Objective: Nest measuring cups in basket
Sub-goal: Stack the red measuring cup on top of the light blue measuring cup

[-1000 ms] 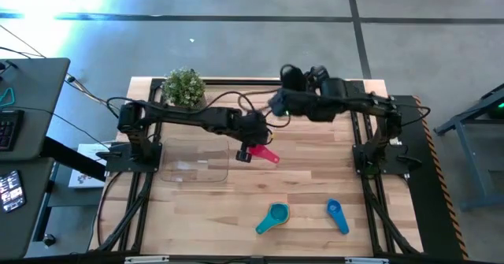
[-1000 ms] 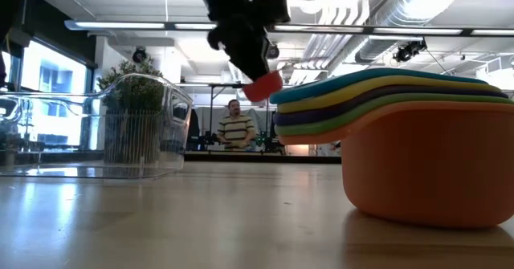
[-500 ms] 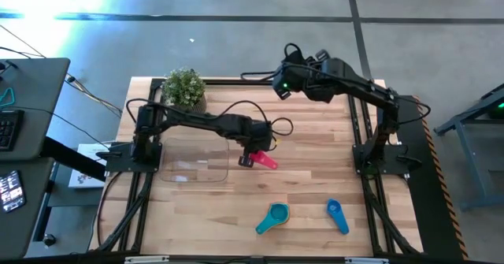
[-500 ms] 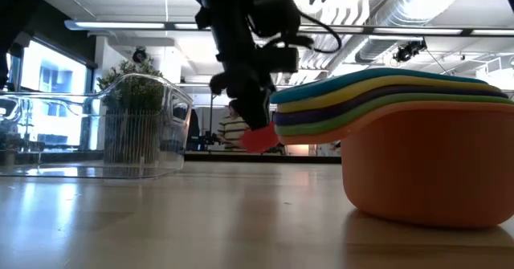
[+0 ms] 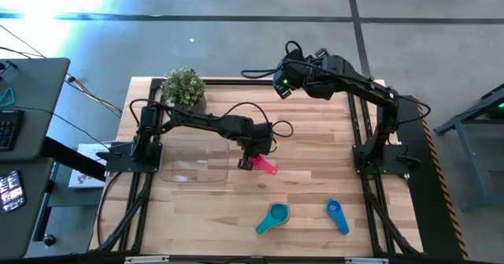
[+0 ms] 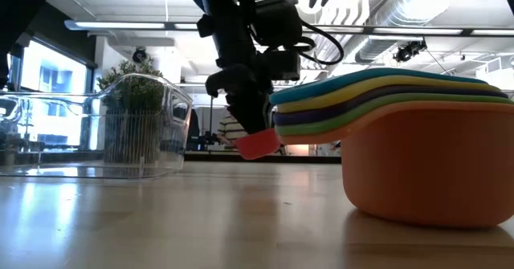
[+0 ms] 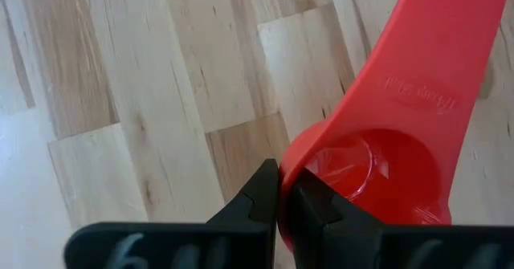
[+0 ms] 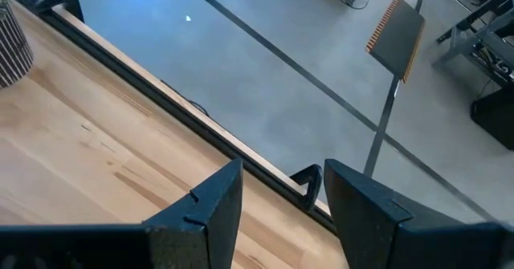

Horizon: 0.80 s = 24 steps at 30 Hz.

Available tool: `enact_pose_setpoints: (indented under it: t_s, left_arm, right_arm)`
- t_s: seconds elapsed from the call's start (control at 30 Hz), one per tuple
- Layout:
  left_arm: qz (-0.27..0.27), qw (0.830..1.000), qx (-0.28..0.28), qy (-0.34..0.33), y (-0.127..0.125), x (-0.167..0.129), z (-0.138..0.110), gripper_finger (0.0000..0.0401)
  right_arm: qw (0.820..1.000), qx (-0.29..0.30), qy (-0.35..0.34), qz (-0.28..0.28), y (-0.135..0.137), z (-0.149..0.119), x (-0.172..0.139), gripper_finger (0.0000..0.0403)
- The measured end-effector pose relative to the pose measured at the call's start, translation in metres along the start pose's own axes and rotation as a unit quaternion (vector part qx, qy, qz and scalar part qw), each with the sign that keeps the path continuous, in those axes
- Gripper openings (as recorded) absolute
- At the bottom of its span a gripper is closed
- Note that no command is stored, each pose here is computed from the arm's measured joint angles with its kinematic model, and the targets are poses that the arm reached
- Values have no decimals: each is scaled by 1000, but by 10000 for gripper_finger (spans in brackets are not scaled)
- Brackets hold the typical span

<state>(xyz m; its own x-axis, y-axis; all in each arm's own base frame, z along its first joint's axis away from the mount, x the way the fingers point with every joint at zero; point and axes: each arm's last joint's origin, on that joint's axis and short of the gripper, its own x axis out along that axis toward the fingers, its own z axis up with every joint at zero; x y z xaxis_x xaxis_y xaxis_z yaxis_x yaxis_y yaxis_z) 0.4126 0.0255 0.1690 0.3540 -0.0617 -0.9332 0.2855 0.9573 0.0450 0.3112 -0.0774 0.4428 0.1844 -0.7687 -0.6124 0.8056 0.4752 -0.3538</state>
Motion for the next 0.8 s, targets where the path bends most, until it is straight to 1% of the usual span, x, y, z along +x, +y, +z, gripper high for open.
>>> enact_pose_setpoints:
  t_s: [0.23, 0.5, 0.8]
  left_arm:
    - [-1, 1000, 10, 4, 0, 0, -1, 7]
    - [0, 1000, 10, 4, 0, 0, -1, 35]
    - [5, 1000, 9, 6, 0, 0, -1, 55]
  right_arm:
    - [1000, 1, 0, 0, 0, 0, 0, 170]
    - [1000, 1, 8, 15, 1, 0, 0, 170]
    - [1000, 0, 9, 18, 1, -1, 0, 170]
